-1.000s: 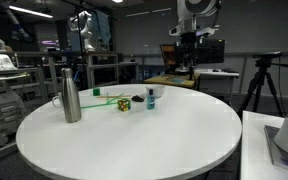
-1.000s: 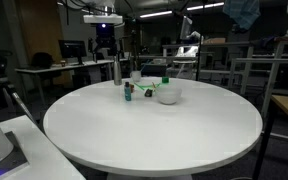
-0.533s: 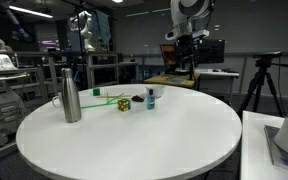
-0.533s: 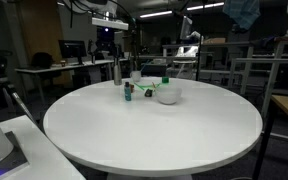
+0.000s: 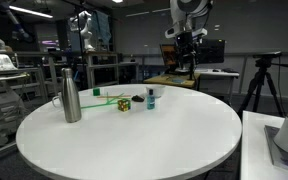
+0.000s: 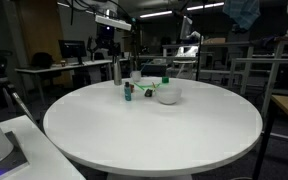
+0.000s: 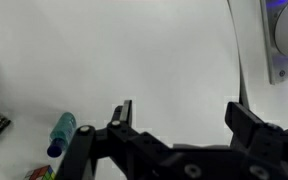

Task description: Move the bottle forward

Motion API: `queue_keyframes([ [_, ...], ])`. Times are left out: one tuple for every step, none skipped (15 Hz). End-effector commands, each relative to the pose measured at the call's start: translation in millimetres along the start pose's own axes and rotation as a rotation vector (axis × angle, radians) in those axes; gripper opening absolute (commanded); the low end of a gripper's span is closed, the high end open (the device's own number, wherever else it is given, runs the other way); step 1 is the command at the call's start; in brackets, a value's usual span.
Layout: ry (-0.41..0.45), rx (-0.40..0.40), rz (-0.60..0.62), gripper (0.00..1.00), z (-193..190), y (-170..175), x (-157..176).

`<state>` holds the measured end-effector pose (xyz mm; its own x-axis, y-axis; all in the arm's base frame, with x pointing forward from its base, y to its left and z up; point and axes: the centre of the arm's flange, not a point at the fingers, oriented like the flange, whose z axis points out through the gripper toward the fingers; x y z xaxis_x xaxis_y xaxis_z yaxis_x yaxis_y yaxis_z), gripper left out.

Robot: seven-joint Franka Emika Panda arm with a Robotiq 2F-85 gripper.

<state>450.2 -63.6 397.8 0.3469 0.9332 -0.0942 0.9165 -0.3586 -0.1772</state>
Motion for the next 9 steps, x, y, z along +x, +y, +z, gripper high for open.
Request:
queue_keyframes([
  [-0.001,0.001,-0.001,1.0,0.8,-0.3,0.3],
  [-0.001,0.002,-0.001,1.0,1.3,-0.6,0.6],
  [-0.001,0.003,-0.001,1.0,1.5,-0.7,0.6],
  [-0.001,0.003,-0.001,1.0,1.6,-0.7,0.6],
  [-0.001,0.003,-0.001,1.0,1.6,-0.7,0.6],
  [-0.001,0.003,-0.001,1.0,1.6,-0.8,0.6],
  [-0.001,0.003,-0.001,1.0,1.6,-0.8,0.6],
  [-0.001,0.003,-0.001,1.0,1.6,-0.8,0.6],
  [0.003,-0.01,-0.005,1.0,2.9,-0.6,-4.5],
])
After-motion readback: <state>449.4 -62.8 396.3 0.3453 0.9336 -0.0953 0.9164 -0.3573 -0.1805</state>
